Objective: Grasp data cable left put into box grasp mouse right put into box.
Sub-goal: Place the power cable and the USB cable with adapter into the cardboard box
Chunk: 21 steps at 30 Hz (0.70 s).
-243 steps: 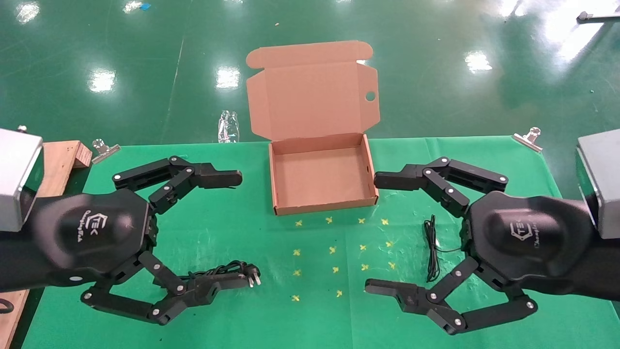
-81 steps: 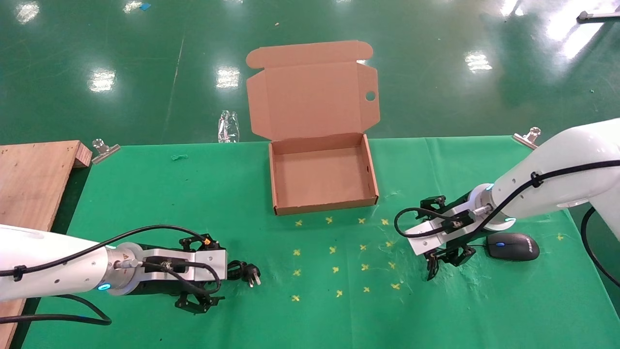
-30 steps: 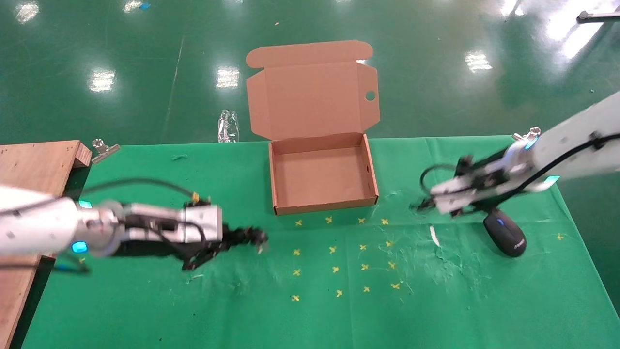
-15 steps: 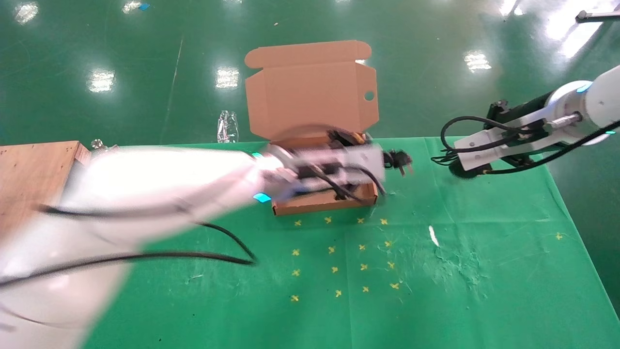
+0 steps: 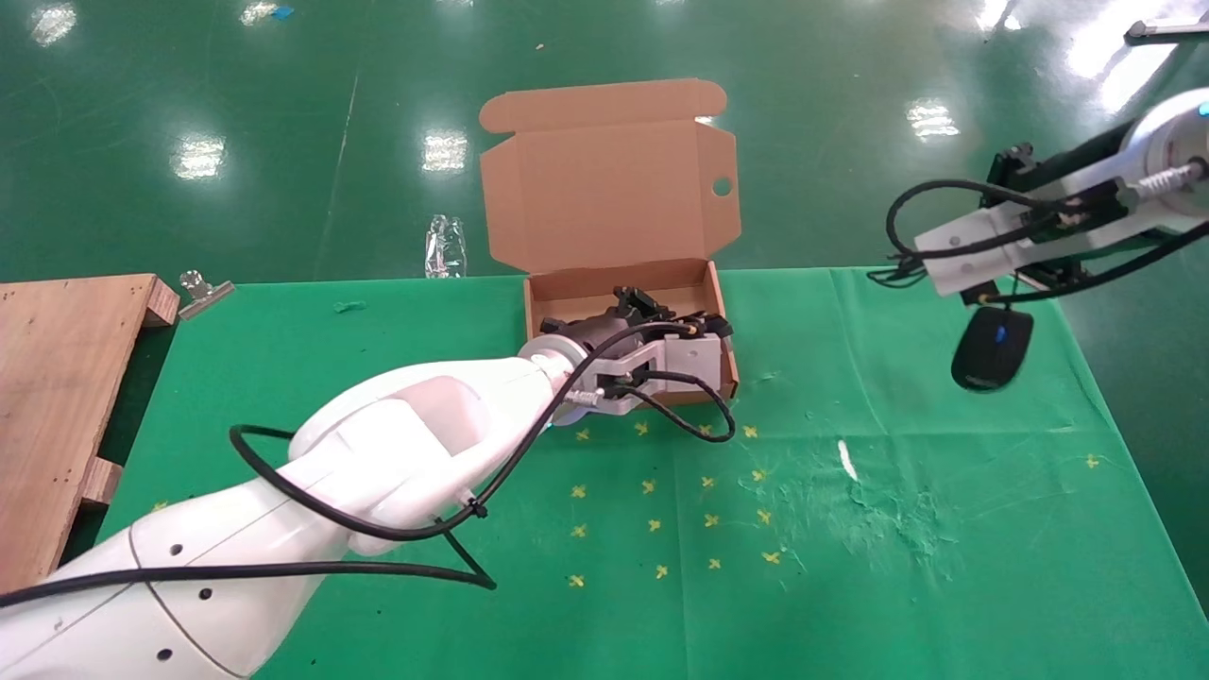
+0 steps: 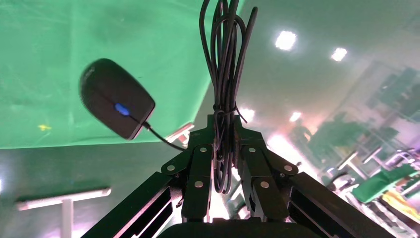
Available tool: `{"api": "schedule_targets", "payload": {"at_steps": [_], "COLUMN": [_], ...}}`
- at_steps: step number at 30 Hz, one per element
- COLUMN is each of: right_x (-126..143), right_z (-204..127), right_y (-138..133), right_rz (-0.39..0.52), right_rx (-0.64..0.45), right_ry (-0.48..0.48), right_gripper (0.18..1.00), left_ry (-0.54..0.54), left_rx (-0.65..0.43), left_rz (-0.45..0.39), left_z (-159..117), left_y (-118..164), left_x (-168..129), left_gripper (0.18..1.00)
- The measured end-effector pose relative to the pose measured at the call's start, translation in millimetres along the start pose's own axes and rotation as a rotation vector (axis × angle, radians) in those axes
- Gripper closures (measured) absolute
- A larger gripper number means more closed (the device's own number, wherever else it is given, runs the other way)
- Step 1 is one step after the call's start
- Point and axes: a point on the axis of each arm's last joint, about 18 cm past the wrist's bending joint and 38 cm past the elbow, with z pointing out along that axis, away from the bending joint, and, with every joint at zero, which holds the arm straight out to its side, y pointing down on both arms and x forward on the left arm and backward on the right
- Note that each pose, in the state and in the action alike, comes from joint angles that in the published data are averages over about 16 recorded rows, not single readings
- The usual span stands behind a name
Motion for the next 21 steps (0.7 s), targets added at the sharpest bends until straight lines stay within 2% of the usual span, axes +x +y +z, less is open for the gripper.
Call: {"api": "schedule_targets", "payload": {"at_steps": [8, 12, 16, 21], "right_x": [16, 24, 33, 45], "right_z": [-4, -2, 2, 10], "right_y": [-11, -22, -40, -70], "right_rz": [-0.018, -0.032, -0.057, -0.098], "right_rx": [0.033, 0.062, 0.105, 0.172], "right_ry": [0.059, 0.091, 0.122, 0.164], "right_gripper": [0.942, 0.942, 0.942, 0.943], "left_ry": [-0.007, -0.028, -0.07, -0.142], "left_rx": [-0.022, -0.041, -0.073, -0.127], "left_rz": [-0.003, -0.035, -0.117, -0.252], "left_z": [2, 1, -8, -31], "left_y": [-3, 4, 26, 72], "left_x": [0, -10, -29, -61], "left_gripper": [0.851, 0.81, 0.75, 0.651]}}
